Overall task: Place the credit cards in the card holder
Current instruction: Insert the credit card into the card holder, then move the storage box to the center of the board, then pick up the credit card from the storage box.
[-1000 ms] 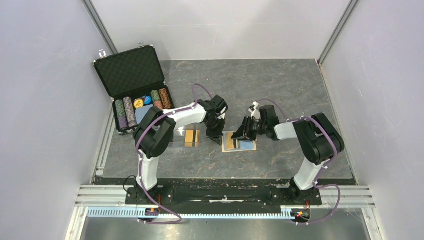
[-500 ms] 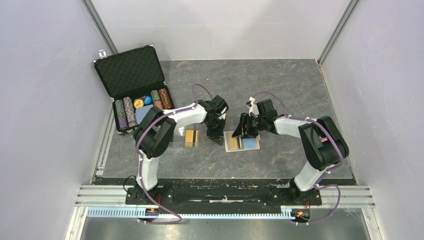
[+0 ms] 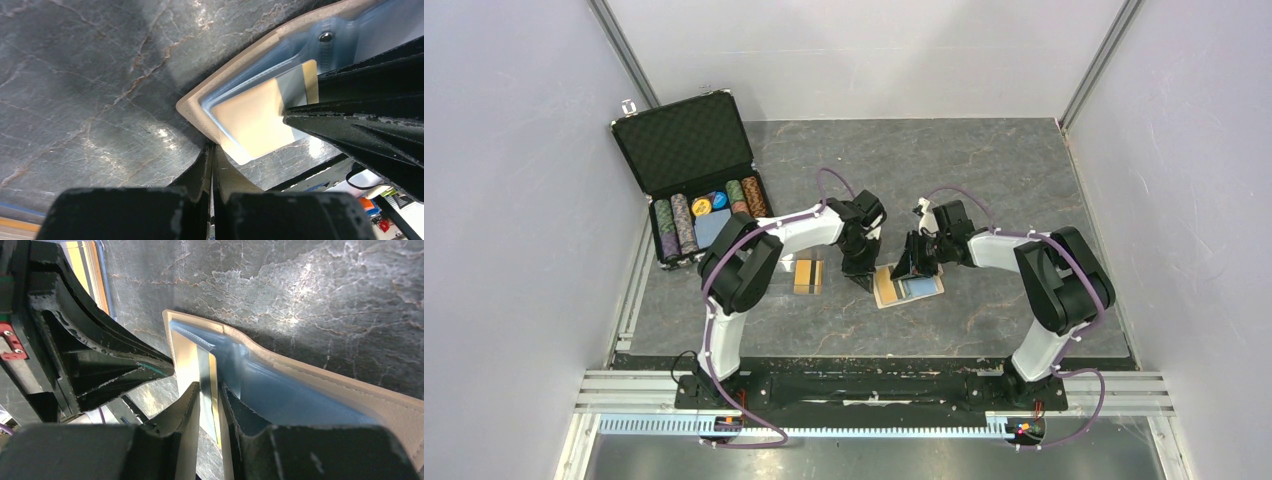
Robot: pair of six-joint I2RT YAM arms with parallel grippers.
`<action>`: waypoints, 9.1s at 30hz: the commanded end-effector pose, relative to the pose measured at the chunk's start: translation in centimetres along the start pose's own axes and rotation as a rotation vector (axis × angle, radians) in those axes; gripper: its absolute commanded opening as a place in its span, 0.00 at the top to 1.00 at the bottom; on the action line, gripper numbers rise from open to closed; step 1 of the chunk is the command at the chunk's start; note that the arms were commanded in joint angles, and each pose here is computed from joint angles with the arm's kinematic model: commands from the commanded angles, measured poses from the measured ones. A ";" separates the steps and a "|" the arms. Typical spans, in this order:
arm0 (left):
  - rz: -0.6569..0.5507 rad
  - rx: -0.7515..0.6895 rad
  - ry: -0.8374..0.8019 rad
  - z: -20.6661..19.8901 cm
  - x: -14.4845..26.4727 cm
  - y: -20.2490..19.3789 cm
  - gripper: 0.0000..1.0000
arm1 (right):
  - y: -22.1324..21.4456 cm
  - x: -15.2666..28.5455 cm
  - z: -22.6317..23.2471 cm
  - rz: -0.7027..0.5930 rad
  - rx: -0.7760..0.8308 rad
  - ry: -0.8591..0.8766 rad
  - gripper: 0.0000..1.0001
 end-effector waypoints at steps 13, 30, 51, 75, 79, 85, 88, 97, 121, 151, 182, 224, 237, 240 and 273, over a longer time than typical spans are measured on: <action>-0.300 -0.127 0.079 -2.2 7.0 1.5 0.85 | 1.6 2.0 1.7 -0.066 0.155 -0.122 0.45; -0.510 0.179 -0.157 7.5 13.8 -2.1 0.65 | 3.7 3.6 4.7 -0.145 0.268 -0.133 0.22; -0.362 0.273 0.561 17.4 19.8 -9.2 0.54 | 2.1 -7.1 14.9 0.098 0.399 0.052 0.18; -0.211 0.281 0.330 18.3 14.7 -7.7 0.78 | 4.1 -5.5 16.2 0.005 0.529 -0.125 0.42; -0.242 0.324 0.200 17.3 14.0 -7.2 0.85 | 4.8 -4.0 17.9 -0.056 0.549 -0.098 0.42; -0.278 0.432 0.089 16.3 12.1 -6.8 0.98 | 5.0 -3.6 19.1 -0.073 0.546 -0.043 0.44; -0.315 0.460 0.069 15.7 11.6 -6.4 0.98 | 4.7 -4.2 18.7 -0.045 0.533 -0.026 0.45; -0.345 0.469 0.071 12.6 10.0 -4.8 0.98 | 4.1 -6.6 17.3 0.026 0.483 0.001 0.57; -0.389 0.396 0.051 11.1 9.9 -4.4 0.95 | 3.3 -11.6 11.8 0.142 0.432 -0.150 0.70; -0.333 0.339 0.089 9.8 8.6 -3.9 0.98 | 3.6 -9.6 15.5 0.118 0.411 0.001 1.00; -0.306 0.309 0.128 9.4 8.3 -3.6 0.98 | 2.3 -10.3 14.8 0.144 0.353 0.094 0.85; -0.284 0.293 0.127 9.4 7.9 -3.6 0.98 | 1.9 -10.0 16.5 0.114 0.332 0.332 0.86; -0.282 0.291 0.126 9.4 7.9 -3.7 0.98 | 1.8 -11.4 13.9 0.162 0.356 0.166 0.60; -0.284 0.291 0.127 9.4 7.9 -3.7 0.98 | 1.8 -11.2 14.2 0.155 0.363 0.169 0.54; -0.479 0.236 0.249 9.7 17.1 -4.6 0.60 | 4.8 0.6 16.0 -0.088 0.376 0.348 1.00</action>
Point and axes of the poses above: each gripper's point midway between its finger pads, its own x axis back along the fingers, its own z axis along the line the jaws close on, y = z × x, the point moved 9 cm from there along x, back along the fingers, and after that the axes turned 6 degrees about -x, right-handed, at the moved point
